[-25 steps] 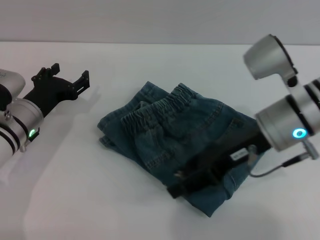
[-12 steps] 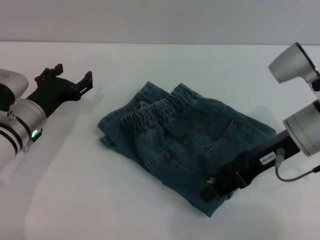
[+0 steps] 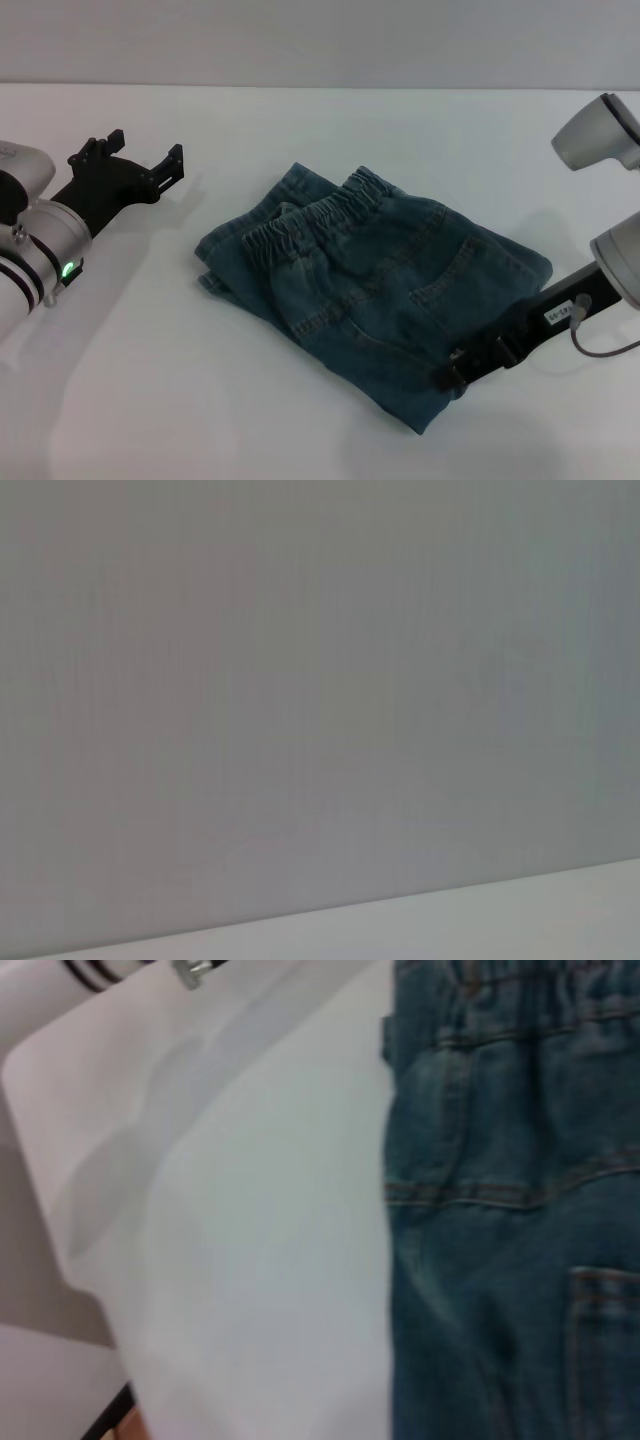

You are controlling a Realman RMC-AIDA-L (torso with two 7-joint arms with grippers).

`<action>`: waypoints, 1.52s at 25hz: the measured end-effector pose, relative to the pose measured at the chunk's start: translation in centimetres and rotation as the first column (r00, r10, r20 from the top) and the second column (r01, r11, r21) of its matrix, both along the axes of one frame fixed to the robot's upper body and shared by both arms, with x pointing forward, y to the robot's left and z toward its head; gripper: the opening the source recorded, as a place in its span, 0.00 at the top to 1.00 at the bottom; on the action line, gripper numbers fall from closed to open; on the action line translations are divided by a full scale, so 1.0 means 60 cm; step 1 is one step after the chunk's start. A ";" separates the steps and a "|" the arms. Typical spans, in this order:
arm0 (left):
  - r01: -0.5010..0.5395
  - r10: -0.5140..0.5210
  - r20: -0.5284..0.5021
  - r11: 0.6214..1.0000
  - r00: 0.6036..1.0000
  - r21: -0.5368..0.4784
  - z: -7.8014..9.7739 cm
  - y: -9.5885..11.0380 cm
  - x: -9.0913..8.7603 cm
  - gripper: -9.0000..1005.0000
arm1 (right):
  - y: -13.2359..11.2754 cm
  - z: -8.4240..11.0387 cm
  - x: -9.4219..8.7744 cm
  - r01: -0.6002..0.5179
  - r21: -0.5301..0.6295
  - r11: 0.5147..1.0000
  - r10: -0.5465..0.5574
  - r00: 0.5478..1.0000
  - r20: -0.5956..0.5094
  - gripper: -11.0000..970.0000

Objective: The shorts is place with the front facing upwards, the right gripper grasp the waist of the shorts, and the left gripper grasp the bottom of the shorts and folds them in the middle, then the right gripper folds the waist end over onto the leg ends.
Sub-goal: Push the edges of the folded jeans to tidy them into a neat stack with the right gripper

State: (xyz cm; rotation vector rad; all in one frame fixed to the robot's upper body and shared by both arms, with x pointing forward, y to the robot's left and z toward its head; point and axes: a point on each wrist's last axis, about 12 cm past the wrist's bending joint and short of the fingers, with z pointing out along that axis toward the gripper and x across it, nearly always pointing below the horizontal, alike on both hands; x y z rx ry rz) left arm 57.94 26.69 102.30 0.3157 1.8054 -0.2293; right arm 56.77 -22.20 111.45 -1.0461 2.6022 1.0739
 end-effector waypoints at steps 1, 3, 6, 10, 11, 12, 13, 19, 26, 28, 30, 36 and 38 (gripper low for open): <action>0.000 0.000 0.000 1.000 1.000 0.000 0.000 0.000 0.000 0.16 | -0.002 -0.001 0.002 0.008 -0.007 1.000 -0.008 1.000 0.004 0.38; 0.000 0.000 0.001 1.000 1.000 -0.001 0.000 0.000 -0.001 0.16 | -0.009 -0.003 0.008 0.033 -0.032 0.999 -0.032 0.999 0.021 0.38; 0.000 0.000 0.002 1.000 1.000 -0.002 0.000 0.001 -0.001 0.16 | -0.016 -0.005 0.016 0.065 -0.059 0.996 -0.062 0.997 0.049 0.38; -0.002 0.002 0.000 1.000 1.000 -0.002 -0.001 0.002 -0.003 0.16 | -0.025 -0.005 0.027 0.107 -0.076 0.991 -0.100 0.991 0.088 0.38; -0.002 0.002 -0.001 1.000 1.000 -0.002 -0.002 0.002 -0.003 0.16 | -0.026 -0.005 0.029 0.116 -0.078 0.990 -0.108 0.989 0.097 0.38; -0.003 0.003 -0.001 1.000 1.000 -0.002 -0.002 0.002 -0.004 0.16 | -0.030 -0.005 0.034 0.135 -0.083 0.987 -0.125 0.985 0.115 0.38; -0.003 0.003 -0.002 1.000 1.000 -0.002 -0.002 0.003 -0.004 0.16 | -0.030 -0.005 0.034 0.135 -0.083 0.987 -0.125 0.985 0.115 0.38; -0.005 0.005 -0.004 1.000 1.000 0.000 -0.003 0.005 -0.005 0.16 | -0.041 -0.004 0.051 0.192 -0.113 0.975 -0.170 0.969 0.179 0.38; -0.009 0.009 -0.010 1.000 1.000 0.001 -0.006 0.007 -0.007 0.16 | -0.054 -0.001 0.073 0.282 -0.106 0.954 -0.246 0.932 0.267 0.38; -0.010 0.010 -0.010 1.000 1.000 0.001 -0.006 0.007 -0.007 0.16 | -0.060 -0.002 0.078 0.307 -0.101 0.946 -0.265 0.917 0.299 0.38; -0.013 0.013 -0.011 1.000 1.000 0.000 -0.006 0.009 -0.007 0.16 | -0.063 -0.002 0.080 0.316 -0.093 0.944 -0.272 0.907 0.320 0.38; -0.037 0.038 0.007 0.999 0.999 -0.025 -0.003 0.018 -0.011 0.16 | -0.067 0.004 0.059 0.264 0.024 0.964 -0.249 0.875 0.415 0.38; -0.043 0.047 0.059 0.997 0.997 -0.071 0.006 0.023 -0.015 0.16 | -0.074 0.009 0.045 0.241 0.106 0.965 -0.261 0.839 0.477 0.38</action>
